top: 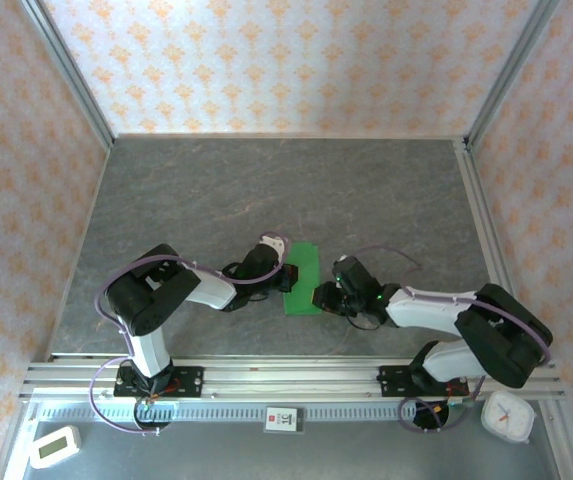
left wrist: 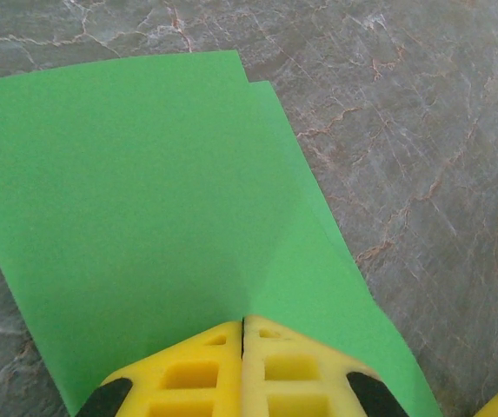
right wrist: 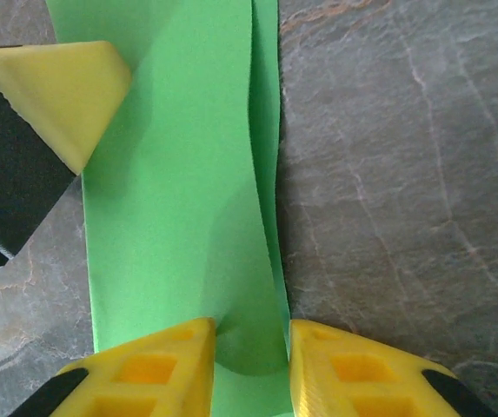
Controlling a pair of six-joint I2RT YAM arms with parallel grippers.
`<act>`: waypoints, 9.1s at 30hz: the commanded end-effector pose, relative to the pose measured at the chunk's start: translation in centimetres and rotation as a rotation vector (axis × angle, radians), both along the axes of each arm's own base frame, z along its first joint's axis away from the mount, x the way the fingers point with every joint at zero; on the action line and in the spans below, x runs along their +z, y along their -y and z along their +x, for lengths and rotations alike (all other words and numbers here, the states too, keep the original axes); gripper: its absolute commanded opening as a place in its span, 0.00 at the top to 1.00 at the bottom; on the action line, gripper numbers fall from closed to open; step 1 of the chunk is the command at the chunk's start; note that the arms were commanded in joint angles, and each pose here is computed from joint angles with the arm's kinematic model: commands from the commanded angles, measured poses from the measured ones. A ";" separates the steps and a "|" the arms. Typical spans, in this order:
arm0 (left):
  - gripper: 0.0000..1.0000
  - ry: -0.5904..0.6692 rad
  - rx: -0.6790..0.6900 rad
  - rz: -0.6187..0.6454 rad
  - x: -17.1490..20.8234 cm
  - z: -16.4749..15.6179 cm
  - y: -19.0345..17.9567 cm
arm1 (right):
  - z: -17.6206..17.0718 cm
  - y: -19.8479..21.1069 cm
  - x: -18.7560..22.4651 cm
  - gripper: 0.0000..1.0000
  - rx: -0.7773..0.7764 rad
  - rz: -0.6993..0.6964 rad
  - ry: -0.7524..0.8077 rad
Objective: Fold a paper plane with a square sheet of paper (pick it up from the middle)
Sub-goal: Fold the triangle a second time at the center of the table.
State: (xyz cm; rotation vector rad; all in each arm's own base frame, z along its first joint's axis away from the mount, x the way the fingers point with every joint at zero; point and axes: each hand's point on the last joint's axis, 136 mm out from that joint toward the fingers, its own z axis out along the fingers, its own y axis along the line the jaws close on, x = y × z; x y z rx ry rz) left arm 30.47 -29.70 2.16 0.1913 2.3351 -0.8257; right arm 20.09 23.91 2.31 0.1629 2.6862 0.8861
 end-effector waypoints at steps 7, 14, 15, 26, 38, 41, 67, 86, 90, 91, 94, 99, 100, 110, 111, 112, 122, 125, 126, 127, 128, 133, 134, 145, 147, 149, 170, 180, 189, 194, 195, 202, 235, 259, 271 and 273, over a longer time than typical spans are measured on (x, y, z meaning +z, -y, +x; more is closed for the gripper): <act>1.00 -0.057 -0.001 0.070 -2.8 -1.1 -1.3 | 1.5 -3.7 3.3 0.71 0.052 0.109 0.079; 1.00 -0.059 -0.002 0.067 -2.8 -1.2 -1.4 | 1.8 -3.9 3.7 0.67 0.051 0.109 0.090; 1.00 -0.059 -0.002 0.068 -2.9 -1.2 -1.4 | 1.9 -3.9 3.6 0.66 0.051 0.105 0.089; 1.00 -0.057 -0.001 0.066 -2.8 -1.2 -1.6 | 1.9 -2.6 3.1 0.43 0.015 0.091 0.102; 1.00 -0.064 0.003 0.070 -3.1 -1.4 -1.8 | 3.1 -3.3 5.5 0.41 0.034 0.266 0.195; 1.00 -0.065 0.003 0.069 -3.1 -1.4 -1.8 | 3.2 -3.3 5.8 0.41 0.028 0.292 0.197; 1.00 0.021 -0.022 0.050 0.7 -0.3 -1.7 | 5.9 -3.2 2.0 0.62 -0.007 0.278 0.114; 0.30 0.274 -0.069 0.132 6.4 -6.6 -2.5 | 6.7 -3.5 3.3 0.99 -0.110 0.312 0.033; 0.27 0.327 -0.109 0.168 6.3 -7.8 -1.1 | 6.8 -3.5 3.7 1.00 -0.123 0.318 0.026; 0.27 0.341 -0.120 0.181 6.3 -8.0 -0.7 | 6.8 -3.5 3.7 1.00 -0.125 0.319 0.024; 0.27 0.372 -0.157 0.223 6.0 -8.5 0.5 | 6.8 -3.6 3.7 1.00 -0.128 0.321 0.021; 0.26 0.395 -0.190 0.289 4.9 -8.5 1.9 | 6.7 -3.8 3.6 1.00 -0.127 0.329 0.014; 0.26 0.401 -0.191 0.299 4.7 -8.4 2.1 | 6.8 -3.8 3.7 1.00 -0.125 0.332 0.014; 0.41 0.435 -0.164 0.356 4.0 -7.1 2.7 | 6.4 -3.8 3.3 1.00 -0.119 0.336 0.002; 0.49 0.439 -0.163 0.353 4.1 -7.1 2.7 | 6.3 -3.7 3.2 1.00 -0.120 0.337 0.000; 0.57 0.443 -0.164 0.349 4.2 -7.1 2.9 | 6.1 -3.7 3.1 1.00 -0.118 0.337 -0.003; 1.00 0.428 -0.185 0.295 4.5 -7.3 3.1 | 6.2 -2.9 3.3 0.60 -0.095 0.276 0.036; 1.00 0.399 -0.191 0.241 4.7 -7.6 2.7 | 7.2 -1.0 3.7 0.56 -0.124 0.177 0.086; 1.00 0.389 -0.194 0.222 4.7 -7.6 2.6 | 7.5 -0.3 3.9 0.56 -0.131 0.146 0.102; 1.00 0.381 -0.196 0.210 4.8 -7.7 2.4 | 7.8 0.2 4.1 0.57 -0.137 0.117 0.118; 1.00 0.373 -0.204 0.194 4.8 -7.8 2.3 | 8.2 0.6 4.5 0.57 -0.142 0.087 0.139; 1.00 0.348 -0.223 0.162 4.8 -8.3 2.1 | 9.8 -0.6 5.9 0.71 -0.070 0.057 0.190; 1.00 0.345 -0.224 0.161 4.7 -8.3 2.0 | 10.1 -1.2 6.0 0.76 -0.045 0.065 0.190; 1.00 0.319 -0.214 0.149 3.8 -8.4 1.3 | 11.5 -5.5 2.9 1.00 0.112 0.112 0.116; 1.00 0.316 -0.206 0.146 3.8 -8.2 1.0 | 11.5 -5.5 2.0 1.00 0.111 0.102 0.100; 1.00 0.315 -0.193 0.138 3.9 -8.1 0.7 | 11.3 -5.3 0.9 1.00 0.109 0.087 0.080; 1.00 0.243 -0.049 0.176 2.1 -5.4 -3.5 | 9.0 -3.2 -4.1 1.00 0.091 0.013 -0.006; 1.00 0.248 -0.007 0.203 2.1 -5.1 -5.0 | 9.1 -3.1 -4.4 1.00 0.094 -0.005 -0.009; 1.00 0.251 0.023 0.237 1.6 -4.4 -6.0 | 8.9 -2.9 -5.1 1.00 0.092 -0.017 -0.022; 1.00 0.256 0.023 0.242 1.8 -4.0 -6.1 | 8.8 -2.8 -5.3 1.00 0.091 -0.021 -0.028; 1.00 0.256 0.023 0.246 1.7 -3.9 -6.1 | 8.8 -2.8 -5.4 1.00 0.093 -0.022 -0.029; 1.00 0.246 0.022 0.270 0.8 -3.7 -6.4 | 8.8 -2.8 -5.6 1.00 0.087 -0.024 -0.034; 1.00 0.263 0.029 0.316 -0.2 -2.8 -6.4 | 7.9 -2.3 -6.7 1.00 0.094 -0.032 -0.060; 1.00 0.239 0.038 0.327 -1.5 -3.3 -7.2 | 9.5 -4.3 2.6 1.00 0.110 0.087 0.110; 1.00 0.236 0.034 0.328 -1.6 -3.3 -7.2 | 5.7 -7.2 3.3 1.00 0.131 0.174 0.113; 1.00 0.237 0.033 0.328 -1.6 -3.3 -7.2 | 5.7 -7.7 3.3 1.00 0.135 0.179 0.113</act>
